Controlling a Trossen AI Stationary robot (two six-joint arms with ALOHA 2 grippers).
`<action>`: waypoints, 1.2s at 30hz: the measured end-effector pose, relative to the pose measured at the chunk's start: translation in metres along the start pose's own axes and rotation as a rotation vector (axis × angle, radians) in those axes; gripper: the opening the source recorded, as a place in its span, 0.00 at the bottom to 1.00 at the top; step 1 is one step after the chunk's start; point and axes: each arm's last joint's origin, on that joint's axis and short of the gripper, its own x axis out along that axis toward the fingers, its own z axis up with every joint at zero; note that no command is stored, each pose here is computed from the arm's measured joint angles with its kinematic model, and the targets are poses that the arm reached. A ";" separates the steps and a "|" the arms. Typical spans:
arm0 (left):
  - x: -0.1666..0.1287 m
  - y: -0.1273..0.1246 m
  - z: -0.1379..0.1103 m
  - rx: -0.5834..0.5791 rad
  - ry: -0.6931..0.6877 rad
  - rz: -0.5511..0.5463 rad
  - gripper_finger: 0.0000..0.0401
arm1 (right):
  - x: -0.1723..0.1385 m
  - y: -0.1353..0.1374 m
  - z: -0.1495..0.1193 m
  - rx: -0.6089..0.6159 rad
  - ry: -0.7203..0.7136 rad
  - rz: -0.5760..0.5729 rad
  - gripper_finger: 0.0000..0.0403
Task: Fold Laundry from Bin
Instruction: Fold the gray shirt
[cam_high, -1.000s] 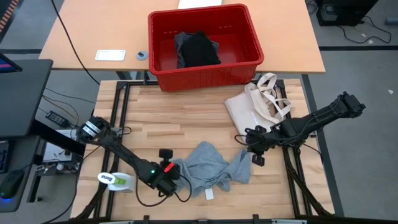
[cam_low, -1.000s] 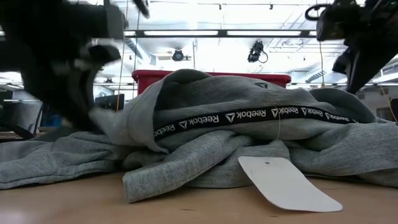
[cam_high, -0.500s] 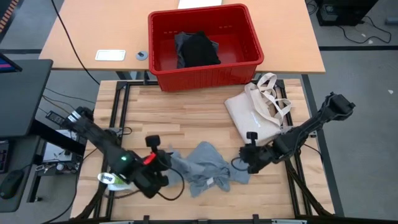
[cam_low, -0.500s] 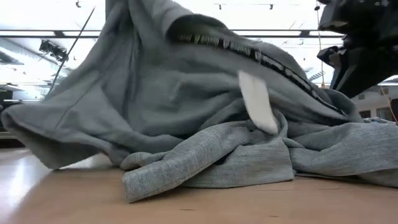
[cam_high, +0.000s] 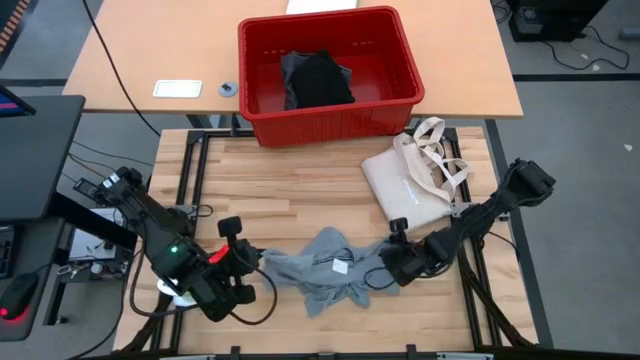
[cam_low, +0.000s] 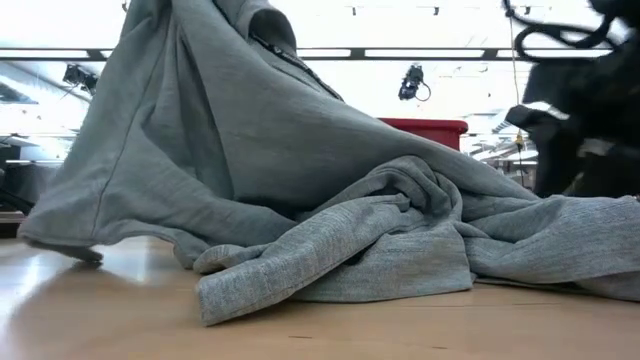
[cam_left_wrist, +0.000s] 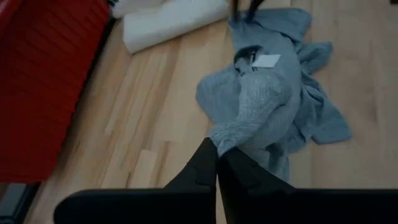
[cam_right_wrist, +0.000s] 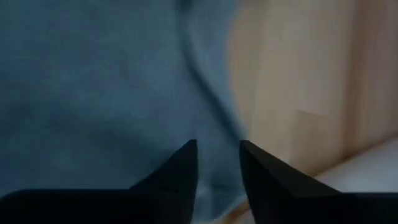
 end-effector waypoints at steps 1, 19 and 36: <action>0.000 0.000 0.000 0.000 0.005 -0.005 0.02 | 0.003 -0.002 0.000 0.011 0.005 -0.027 0.38; 0.001 -0.001 -0.001 -0.006 0.016 -0.012 0.03 | 0.033 -0.037 0.008 0.143 0.107 0.111 0.39; -0.024 0.003 0.010 0.014 -0.051 -0.055 0.03 | -0.064 -0.055 0.036 0.087 0.340 -0.094 0.02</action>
